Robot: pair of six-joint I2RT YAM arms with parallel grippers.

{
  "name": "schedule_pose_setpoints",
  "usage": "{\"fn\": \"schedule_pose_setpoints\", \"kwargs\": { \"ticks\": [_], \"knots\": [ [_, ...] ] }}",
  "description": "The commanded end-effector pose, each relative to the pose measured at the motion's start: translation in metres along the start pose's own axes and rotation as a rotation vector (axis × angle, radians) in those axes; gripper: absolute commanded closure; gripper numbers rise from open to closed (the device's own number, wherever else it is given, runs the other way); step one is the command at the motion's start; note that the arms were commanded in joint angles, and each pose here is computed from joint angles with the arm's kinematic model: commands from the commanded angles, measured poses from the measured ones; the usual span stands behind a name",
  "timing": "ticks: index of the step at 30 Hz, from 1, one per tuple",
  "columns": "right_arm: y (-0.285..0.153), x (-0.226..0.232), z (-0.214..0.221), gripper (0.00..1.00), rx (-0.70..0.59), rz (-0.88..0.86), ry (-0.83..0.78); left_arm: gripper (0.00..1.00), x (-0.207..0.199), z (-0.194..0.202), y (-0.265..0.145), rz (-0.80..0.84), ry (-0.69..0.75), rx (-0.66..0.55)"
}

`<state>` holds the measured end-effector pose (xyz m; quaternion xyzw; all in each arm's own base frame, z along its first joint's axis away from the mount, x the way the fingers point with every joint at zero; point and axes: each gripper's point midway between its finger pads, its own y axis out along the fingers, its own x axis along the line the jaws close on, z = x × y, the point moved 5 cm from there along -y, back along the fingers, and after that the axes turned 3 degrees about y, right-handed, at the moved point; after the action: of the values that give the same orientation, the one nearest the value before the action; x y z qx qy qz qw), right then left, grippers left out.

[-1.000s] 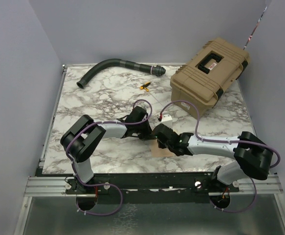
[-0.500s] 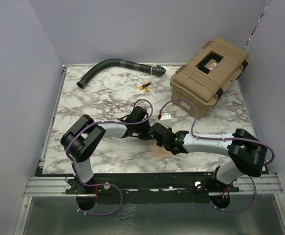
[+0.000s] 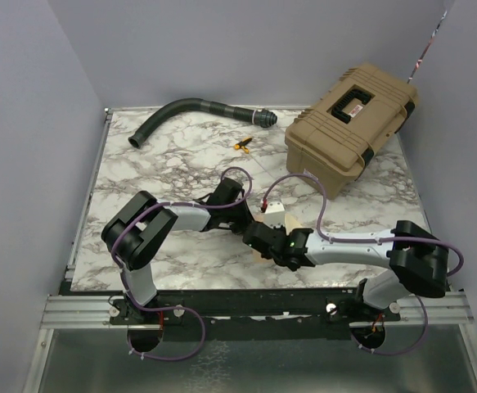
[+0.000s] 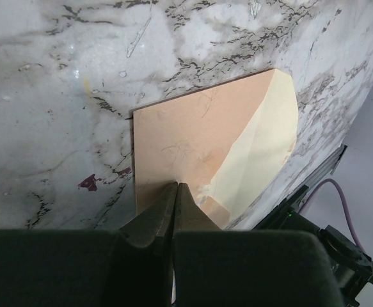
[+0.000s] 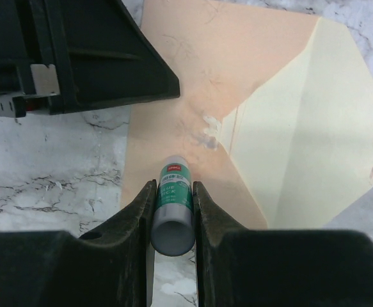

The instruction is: Place the letter into the envelope and seal it

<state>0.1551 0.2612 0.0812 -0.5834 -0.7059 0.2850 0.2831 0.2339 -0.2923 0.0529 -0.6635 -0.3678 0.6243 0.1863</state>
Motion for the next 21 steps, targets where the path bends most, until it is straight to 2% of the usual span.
{"fn": "schedule_pose_setpoints", "kwargs": {
  "ticks": [1, 10, 21],
  "knots": [
    [-0.003, -0.031, 0.025, 1.00, 0.076, 0.121, -0.040, 1.00, 0.073, 0.025, 0.003, -0.281, -0.054, 0.065],
    [0.022, -0.039, 0.006, 0.99, 0.061, 0.173, 0.015, 1.00, 0.073, 0.028, 0.001, -0.274, -0.049, 0.075],
    [0.037, -0.030, -0.006, 1.00, 0.063, 0.139, 0.014, 1.00, 0.069, 0.027, 0.000, -0.262, -0.059, 0.075]
  ]
}}
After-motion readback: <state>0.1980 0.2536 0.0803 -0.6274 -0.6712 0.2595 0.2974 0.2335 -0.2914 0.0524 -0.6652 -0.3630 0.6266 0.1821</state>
